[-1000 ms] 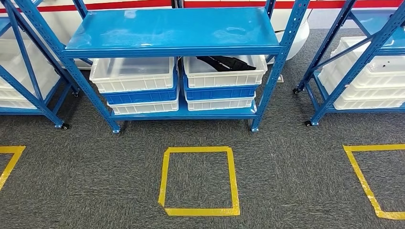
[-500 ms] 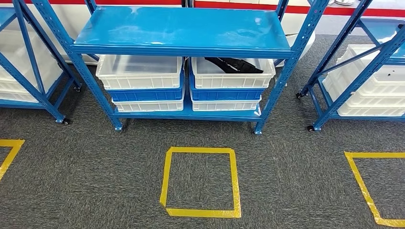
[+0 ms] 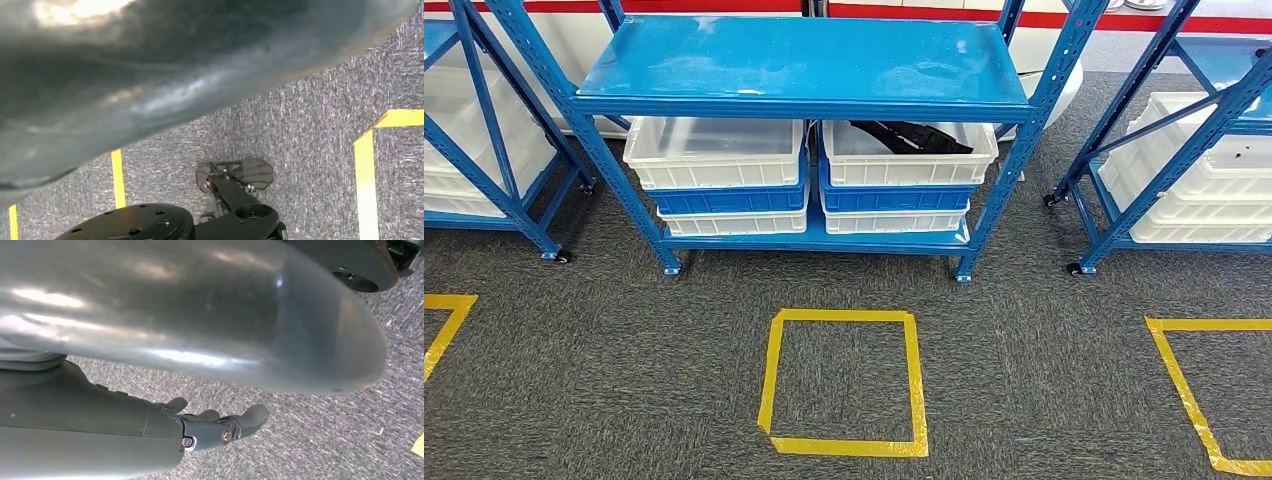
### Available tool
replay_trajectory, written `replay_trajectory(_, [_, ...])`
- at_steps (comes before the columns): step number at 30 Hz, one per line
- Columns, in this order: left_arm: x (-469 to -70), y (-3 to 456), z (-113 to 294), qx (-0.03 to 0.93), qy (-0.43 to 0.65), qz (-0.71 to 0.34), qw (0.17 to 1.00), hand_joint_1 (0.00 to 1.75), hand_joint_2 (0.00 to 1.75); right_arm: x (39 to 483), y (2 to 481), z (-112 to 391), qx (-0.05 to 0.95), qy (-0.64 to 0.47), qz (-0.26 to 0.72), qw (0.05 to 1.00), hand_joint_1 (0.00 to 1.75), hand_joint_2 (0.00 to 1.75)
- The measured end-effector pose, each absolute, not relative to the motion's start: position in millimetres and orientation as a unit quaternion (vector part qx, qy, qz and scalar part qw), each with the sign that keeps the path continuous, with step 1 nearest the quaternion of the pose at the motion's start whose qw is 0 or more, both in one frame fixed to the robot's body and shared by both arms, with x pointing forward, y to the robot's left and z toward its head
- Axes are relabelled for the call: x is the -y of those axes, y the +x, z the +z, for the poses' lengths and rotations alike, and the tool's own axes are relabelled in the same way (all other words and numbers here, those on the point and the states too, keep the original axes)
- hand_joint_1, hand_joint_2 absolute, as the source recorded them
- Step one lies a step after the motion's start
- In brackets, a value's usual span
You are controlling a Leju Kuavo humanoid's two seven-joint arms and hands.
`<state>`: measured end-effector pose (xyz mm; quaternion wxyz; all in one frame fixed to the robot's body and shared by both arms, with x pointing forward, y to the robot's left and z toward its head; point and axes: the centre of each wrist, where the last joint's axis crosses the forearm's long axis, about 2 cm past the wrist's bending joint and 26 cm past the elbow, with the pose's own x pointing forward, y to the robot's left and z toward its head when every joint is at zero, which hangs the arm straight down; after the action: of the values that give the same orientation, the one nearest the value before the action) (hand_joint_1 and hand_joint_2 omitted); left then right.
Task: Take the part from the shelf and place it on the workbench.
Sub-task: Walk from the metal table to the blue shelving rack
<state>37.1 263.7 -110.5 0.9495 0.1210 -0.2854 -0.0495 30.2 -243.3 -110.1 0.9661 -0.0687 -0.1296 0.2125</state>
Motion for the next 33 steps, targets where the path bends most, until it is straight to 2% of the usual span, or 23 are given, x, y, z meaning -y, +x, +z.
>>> replay_trajectory(33, [-261.7, 35.5, -110.5, 0.288, 0.12, -0.049, 0.949, 0.0, 0.0, 243.6, 27.4, -110.4, 0.126, -0.068, 0.215, 0.966, 0.0, 0.0])
